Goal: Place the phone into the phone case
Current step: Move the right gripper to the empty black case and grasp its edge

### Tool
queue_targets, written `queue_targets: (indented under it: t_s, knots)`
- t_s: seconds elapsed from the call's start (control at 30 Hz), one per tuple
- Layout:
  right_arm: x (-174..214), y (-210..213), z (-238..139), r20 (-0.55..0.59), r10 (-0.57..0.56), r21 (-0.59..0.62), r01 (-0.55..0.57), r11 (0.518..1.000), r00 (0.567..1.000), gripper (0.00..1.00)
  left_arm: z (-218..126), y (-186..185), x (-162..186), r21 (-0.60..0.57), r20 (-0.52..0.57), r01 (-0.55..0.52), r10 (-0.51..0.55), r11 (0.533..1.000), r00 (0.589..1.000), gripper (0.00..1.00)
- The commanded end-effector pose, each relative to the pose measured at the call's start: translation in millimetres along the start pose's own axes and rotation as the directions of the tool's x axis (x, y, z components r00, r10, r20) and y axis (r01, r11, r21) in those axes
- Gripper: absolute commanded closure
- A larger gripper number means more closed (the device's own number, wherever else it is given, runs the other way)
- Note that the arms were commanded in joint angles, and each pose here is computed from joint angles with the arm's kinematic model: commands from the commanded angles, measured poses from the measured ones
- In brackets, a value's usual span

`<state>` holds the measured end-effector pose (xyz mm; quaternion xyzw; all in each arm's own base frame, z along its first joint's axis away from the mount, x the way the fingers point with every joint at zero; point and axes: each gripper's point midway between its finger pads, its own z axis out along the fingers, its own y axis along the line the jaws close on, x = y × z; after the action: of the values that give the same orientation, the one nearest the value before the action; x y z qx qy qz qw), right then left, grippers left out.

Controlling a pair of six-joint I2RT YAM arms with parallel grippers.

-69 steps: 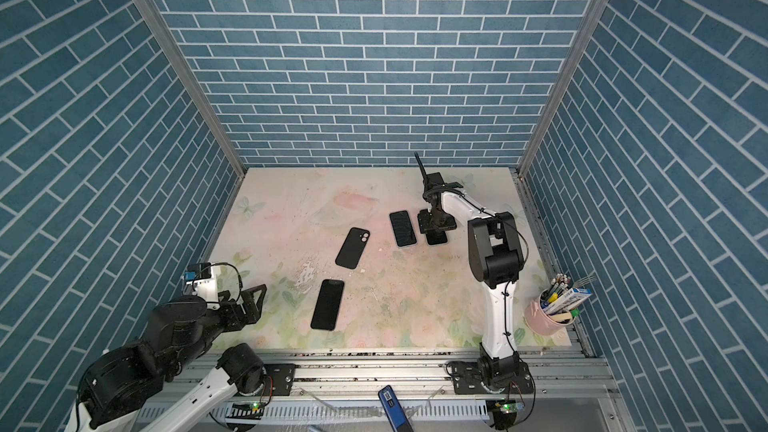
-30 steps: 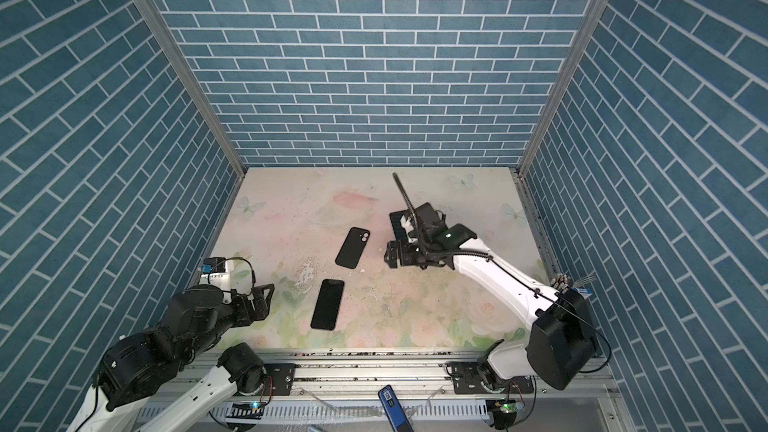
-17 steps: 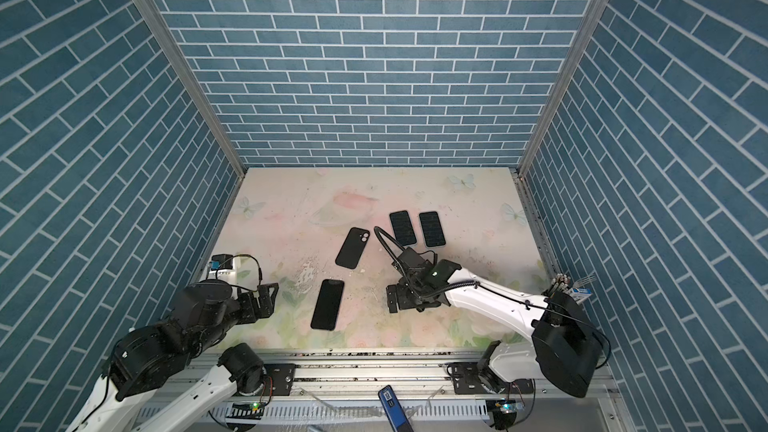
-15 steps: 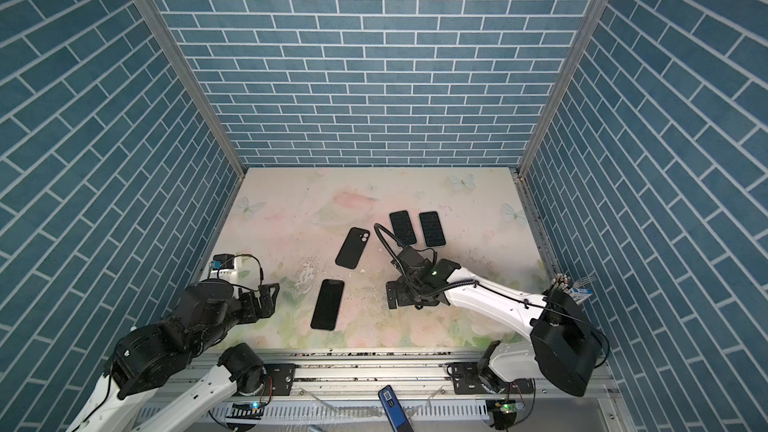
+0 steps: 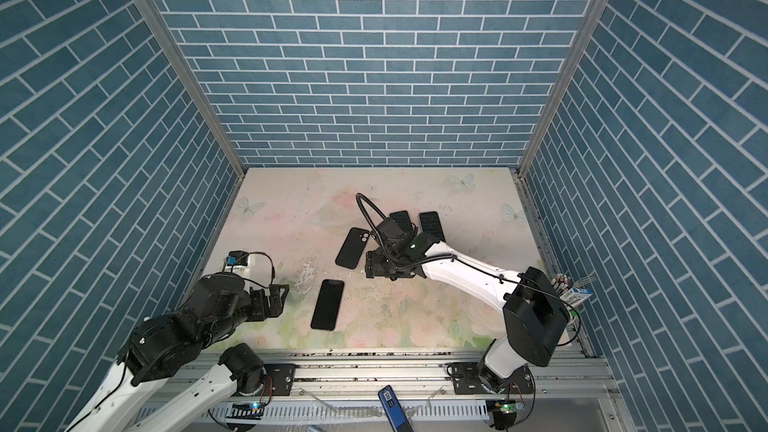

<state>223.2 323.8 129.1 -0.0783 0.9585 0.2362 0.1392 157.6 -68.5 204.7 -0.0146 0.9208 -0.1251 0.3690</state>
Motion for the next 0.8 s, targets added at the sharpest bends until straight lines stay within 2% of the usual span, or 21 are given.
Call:
queue_targets:
  t_s: [0.0,0.2,0.3,0.5,0.57,0.77]
  knots:
    - [-4.3,32.3,-2.5,-0.030,0.135,-0.118,-0.138,0.983,0.990,0.28,3.8,-2.2,2.1,0.009,-0.012,-0.013,0.013,1.000,1.000,0.00]
    - [-29.3,82.0,-17.8,-0.031,0.228,-0.242,-0.228,0.943,0.973,0.26,5.8,-5.6,2.4,0.021,-0.022,-0.023,0.023,1.000,0.999,0.00]
    - [-33.0,91.5,-21.1,-0.025,0.217,-0.249,-0.216,0.944,0.976,0.25,9.2,-7.3,4.2,0.019,-0.043,-0.030,0.031,0.999,0.999,0.01]
    - [-41.4,49.3,-1.7,0.011,0.085,-0.061,-0.084,0.995,0.996,0.24,8.6,-6.9,5.1,0.022,-0.041,-0.028,0.028,0.999,0.999,0.01]
    - [-44.4,34.7,7.5,0.000,0.048,-0.005,-0.048,0.999,0.999,0.24,7.9,-7.5,5.0,0.026,-0.040,-0.028,0.029,0.999,0.999,0.00]
    - [-53.7,-0.7,38.7,-0.055,-0.030,0.060,0.033,0.998,0.998,0.23,7.2,-4.6,4.1,0.012,-0.032,-0.025,0.025,1.000,0.999,0.00]
